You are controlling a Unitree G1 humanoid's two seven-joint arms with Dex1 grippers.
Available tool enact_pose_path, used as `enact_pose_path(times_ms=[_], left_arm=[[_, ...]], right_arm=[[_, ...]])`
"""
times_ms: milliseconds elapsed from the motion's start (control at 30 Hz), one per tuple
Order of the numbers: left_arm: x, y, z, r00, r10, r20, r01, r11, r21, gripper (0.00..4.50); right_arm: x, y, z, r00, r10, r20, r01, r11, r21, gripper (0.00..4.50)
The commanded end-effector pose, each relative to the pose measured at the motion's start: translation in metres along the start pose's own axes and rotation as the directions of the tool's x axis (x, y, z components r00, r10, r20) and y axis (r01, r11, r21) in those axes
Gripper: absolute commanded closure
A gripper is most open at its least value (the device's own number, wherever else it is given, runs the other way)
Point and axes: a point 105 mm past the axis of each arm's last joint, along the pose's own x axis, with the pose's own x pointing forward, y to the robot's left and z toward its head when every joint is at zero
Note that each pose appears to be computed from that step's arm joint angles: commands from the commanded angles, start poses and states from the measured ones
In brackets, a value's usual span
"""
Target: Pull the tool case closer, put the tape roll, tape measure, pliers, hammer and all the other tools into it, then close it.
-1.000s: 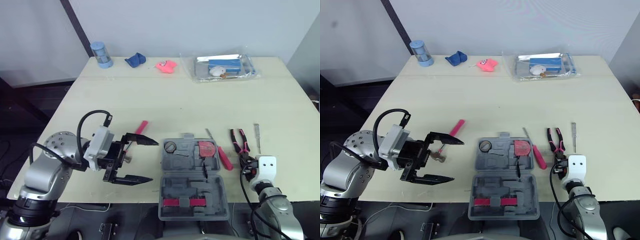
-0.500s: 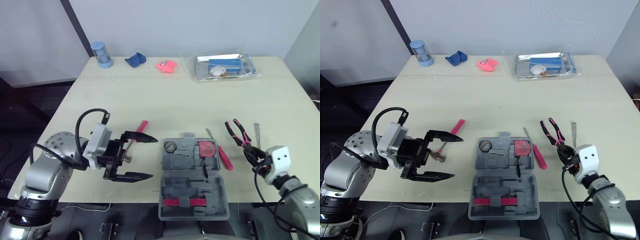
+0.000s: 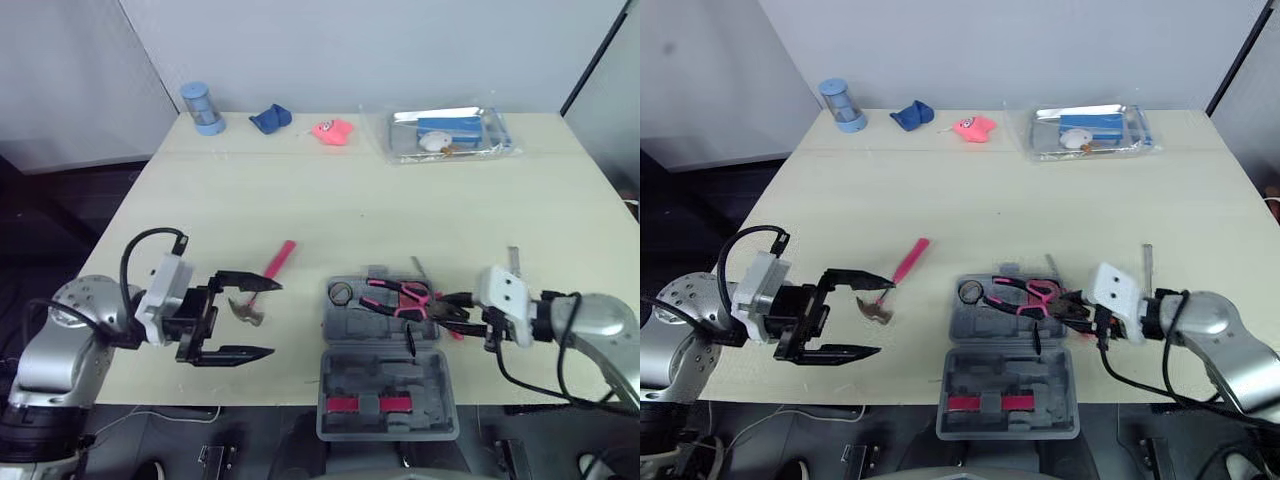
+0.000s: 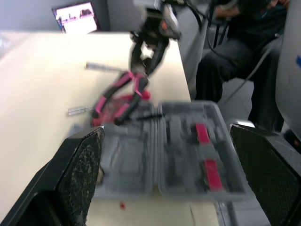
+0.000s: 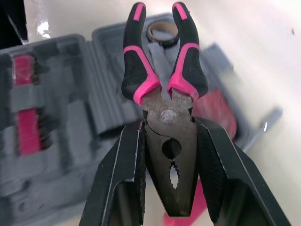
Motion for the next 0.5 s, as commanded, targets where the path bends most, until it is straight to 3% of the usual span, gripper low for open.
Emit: enact_pose_path(times_ms=[33, 333, 500], left_arm=[[-0.013, 0.003, 0.003, 0.999, 0.029, -0.026, -0.027, 0.999, 0.041, 0.00], [-0.021, 0.007, -0.002, 0.998, 0.024, -0.061, -0.021, 0.999, 0.043, 0.00], [-0.022, 0.011, -0.004, 0.997, 0.021, -0.070, -0.018, 0.999, 0.050, 0.00]], right_arm=[[0.014, 0.007, 0.013, 0.998, 0.051, -0.030, -0.051, 0.998, -0.029, 3.55], [0.040, 0.006, 0.006, 0.976, 0.095, -0.196, -0.119, 0.987, -0.111, 3.55], [0.047, 0.002, 0.004, 0.970, 0.094, -0.226, -0.126, 0.983, -0.133, 3.55]])
